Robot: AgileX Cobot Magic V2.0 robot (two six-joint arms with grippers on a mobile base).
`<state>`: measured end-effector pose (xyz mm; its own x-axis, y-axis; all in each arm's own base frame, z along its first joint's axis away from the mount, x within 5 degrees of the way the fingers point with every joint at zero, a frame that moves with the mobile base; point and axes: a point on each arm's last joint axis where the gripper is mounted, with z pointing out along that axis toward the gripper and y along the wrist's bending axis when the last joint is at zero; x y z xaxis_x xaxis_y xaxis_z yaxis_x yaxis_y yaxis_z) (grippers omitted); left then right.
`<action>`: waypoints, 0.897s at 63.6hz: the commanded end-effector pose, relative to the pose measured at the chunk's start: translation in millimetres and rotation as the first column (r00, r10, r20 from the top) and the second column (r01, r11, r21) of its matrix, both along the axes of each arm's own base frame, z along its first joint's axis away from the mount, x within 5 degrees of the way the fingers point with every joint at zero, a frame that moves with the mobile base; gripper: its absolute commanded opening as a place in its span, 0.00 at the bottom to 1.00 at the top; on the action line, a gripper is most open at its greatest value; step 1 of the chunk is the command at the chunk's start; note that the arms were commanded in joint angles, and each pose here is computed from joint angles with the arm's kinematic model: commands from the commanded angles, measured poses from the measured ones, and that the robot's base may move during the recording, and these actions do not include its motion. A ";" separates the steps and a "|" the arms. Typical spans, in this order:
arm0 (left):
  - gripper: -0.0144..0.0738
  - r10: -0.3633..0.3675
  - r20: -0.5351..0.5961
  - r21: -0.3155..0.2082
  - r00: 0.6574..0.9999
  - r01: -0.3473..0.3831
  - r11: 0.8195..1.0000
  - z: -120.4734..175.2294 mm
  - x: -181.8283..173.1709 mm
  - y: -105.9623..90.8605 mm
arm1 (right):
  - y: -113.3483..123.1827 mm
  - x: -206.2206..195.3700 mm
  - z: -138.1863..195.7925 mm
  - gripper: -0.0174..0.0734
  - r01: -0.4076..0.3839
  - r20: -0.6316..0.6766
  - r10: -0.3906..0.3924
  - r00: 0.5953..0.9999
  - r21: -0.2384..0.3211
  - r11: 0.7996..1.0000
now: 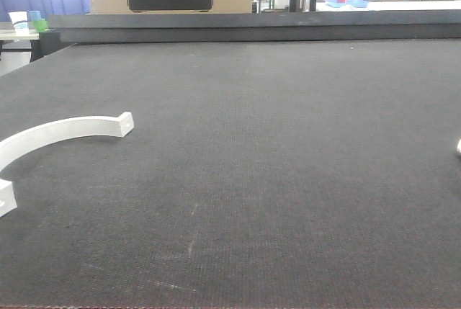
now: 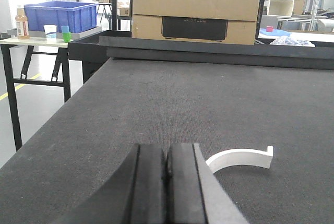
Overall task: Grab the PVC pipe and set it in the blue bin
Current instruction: 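Move both grippers down over the white curved PVC pipe arc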
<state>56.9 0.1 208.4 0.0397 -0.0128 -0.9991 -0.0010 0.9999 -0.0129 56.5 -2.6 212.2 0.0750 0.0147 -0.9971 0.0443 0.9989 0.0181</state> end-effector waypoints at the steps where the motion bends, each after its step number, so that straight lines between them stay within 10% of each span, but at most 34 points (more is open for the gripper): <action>1: 0.04 0.002 0.020 -0.005 1.000 -0.002 1.000 2.3 -0.6 0.1 | -0.3 -0.5 1.7 0.01 0.006 0.020 -0.006 1.000 -0.009 1.000; 57: 0.04 -0.001 0.075 -0.045 0.997 0.004 0.999 10.7 -1.7 0.0 | 0.1 -2.1 10.2 0.01 0.001 0.023 -0.001 1.000 -0.018 1.000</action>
